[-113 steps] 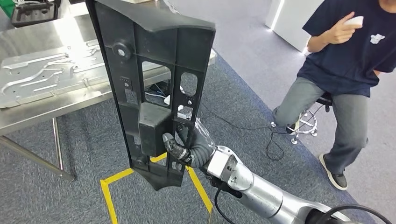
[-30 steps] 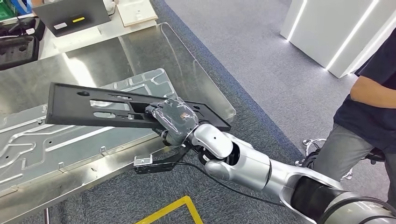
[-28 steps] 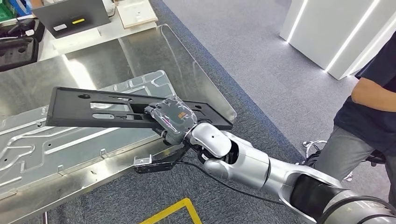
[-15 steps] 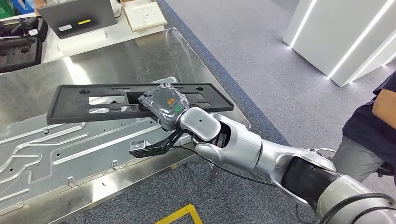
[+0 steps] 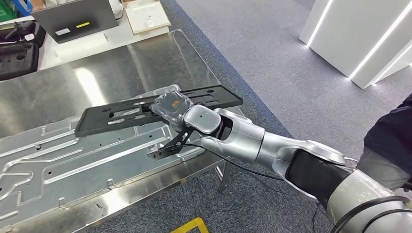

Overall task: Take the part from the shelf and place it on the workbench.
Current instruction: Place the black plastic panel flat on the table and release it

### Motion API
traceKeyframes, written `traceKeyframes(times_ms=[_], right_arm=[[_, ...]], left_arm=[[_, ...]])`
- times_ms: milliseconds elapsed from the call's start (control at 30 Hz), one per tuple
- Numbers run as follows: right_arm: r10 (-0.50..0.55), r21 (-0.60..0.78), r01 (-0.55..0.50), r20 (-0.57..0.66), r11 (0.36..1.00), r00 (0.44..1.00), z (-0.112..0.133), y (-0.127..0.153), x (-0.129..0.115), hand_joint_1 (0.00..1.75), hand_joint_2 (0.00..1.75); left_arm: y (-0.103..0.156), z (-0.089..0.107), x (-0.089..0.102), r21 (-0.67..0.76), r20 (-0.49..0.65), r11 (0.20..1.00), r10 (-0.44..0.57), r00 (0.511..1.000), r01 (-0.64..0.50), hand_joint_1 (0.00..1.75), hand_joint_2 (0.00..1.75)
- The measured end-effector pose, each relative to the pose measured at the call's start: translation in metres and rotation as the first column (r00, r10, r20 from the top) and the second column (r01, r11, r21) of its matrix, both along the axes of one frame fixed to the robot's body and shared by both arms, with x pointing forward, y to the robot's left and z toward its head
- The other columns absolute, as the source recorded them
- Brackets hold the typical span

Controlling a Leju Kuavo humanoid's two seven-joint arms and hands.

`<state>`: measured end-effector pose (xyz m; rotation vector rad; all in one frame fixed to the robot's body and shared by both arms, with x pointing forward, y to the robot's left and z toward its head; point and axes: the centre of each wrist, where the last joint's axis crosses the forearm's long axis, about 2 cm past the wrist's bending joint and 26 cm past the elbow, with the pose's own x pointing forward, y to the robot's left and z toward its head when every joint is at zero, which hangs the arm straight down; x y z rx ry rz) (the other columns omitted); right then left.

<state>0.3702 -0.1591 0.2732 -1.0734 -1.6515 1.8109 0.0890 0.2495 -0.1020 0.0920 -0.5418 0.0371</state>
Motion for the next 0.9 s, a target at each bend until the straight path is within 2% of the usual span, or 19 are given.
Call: traceKeyframes(times_ms=[300,567,833,900], right_arm=[[0.037,-0.137,-0.039,-0.013,0.99,0.999,-0.018,0.007,0.017,1.75,1.75],[0.04,-0.239,-0.031,0.035,0.97,0.999,-0.03,0.001,0.031,1.75,1.75],[0.032,-0.275,-0.015,0.056,0.961,0.998,-0.028,0.004,0.04,1.75,1.75],[0.036,-0.286,-0.014,0.071,0.958,0.997,-0.027,0.006,0.041,0.87,0.87]], left_arm=[[-0.002,0.002,0.007,-0.017,0.021,0.999,-0.032,0.999,0.032,0.0,1.75],[-0.006,0.003,0.012,-0.045,0.036,0.997,-0.057,0.998,0.059,0.0,1.75],[-0.008,0.003,0.014,-0.05,0.039,0.997,-0.065,0.997,0.067,0.0,1.75],[-0.008,0.003,0.014,-0.049,0.039,0.996,-0.069,0.997,0.071,0.0,1.75]])
